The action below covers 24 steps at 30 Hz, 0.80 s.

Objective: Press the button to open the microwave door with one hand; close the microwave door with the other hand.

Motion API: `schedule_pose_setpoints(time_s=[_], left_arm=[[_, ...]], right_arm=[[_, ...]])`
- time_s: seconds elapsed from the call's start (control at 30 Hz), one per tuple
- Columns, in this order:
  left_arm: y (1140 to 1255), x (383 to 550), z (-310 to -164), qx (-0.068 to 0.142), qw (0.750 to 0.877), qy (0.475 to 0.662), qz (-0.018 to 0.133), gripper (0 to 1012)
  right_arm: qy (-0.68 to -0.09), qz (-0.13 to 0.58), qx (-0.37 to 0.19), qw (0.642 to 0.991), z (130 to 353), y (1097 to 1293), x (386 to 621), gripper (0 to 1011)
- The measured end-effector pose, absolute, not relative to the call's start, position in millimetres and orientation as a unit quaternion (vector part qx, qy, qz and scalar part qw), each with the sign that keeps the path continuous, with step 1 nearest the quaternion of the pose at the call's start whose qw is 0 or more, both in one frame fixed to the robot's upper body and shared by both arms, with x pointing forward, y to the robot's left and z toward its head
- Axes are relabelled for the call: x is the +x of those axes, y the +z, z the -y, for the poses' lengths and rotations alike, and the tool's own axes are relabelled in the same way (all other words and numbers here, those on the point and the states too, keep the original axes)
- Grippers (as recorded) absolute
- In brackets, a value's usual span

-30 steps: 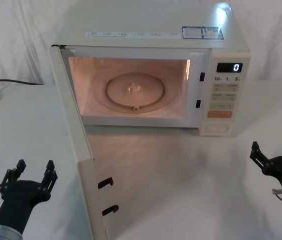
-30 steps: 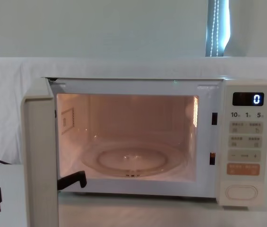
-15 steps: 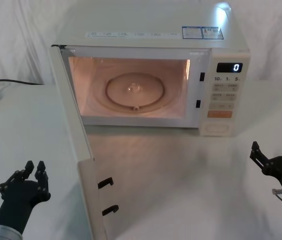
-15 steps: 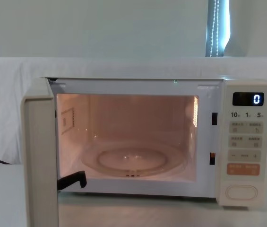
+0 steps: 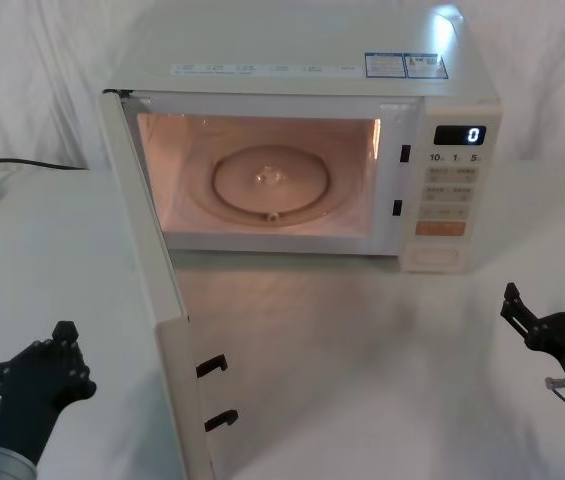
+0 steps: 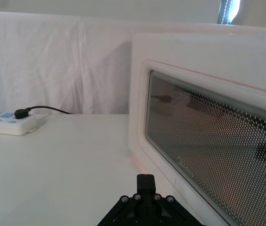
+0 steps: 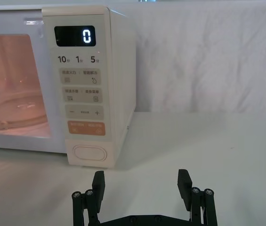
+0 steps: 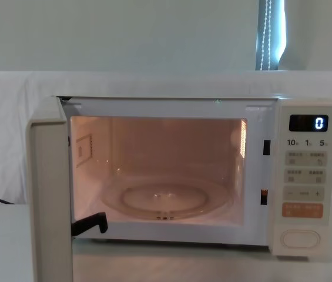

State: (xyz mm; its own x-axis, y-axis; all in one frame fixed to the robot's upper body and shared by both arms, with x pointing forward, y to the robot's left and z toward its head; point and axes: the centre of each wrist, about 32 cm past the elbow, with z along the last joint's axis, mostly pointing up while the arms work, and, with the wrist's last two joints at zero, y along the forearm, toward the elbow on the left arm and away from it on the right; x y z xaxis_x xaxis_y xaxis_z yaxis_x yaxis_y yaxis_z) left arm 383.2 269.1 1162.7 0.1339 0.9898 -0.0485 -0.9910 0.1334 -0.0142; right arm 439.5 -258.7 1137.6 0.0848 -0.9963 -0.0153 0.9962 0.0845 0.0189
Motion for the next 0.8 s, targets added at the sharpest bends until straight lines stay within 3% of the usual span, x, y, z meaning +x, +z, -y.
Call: schedule_pose_setpoints(time_s=[0.27, 0.53, 0.8], left_arm=[[1175.8, 380.9, -282.5, -0.033, 0.762, 0.646, -0.032, 0], [1195.2, 378.6, -304.9, -0.062, 0.780, 0.618, -0.067, 0], [1212.0, 380.7, -312.6, -0.082, 0.803, 0.586, -0.075, 0]], right_arm=[[-0.676, 0.001, 0.012, 0.736, 258.7, 1137.6, 439.5, 1002], [-0.676, 0.001, 0.012, 0.736, 258.7, 1137.6, 439.5, 1002], [-0.676, 0.001, 0.012, 0.736, 258.8, 1137.6, 439.5, 1002]])
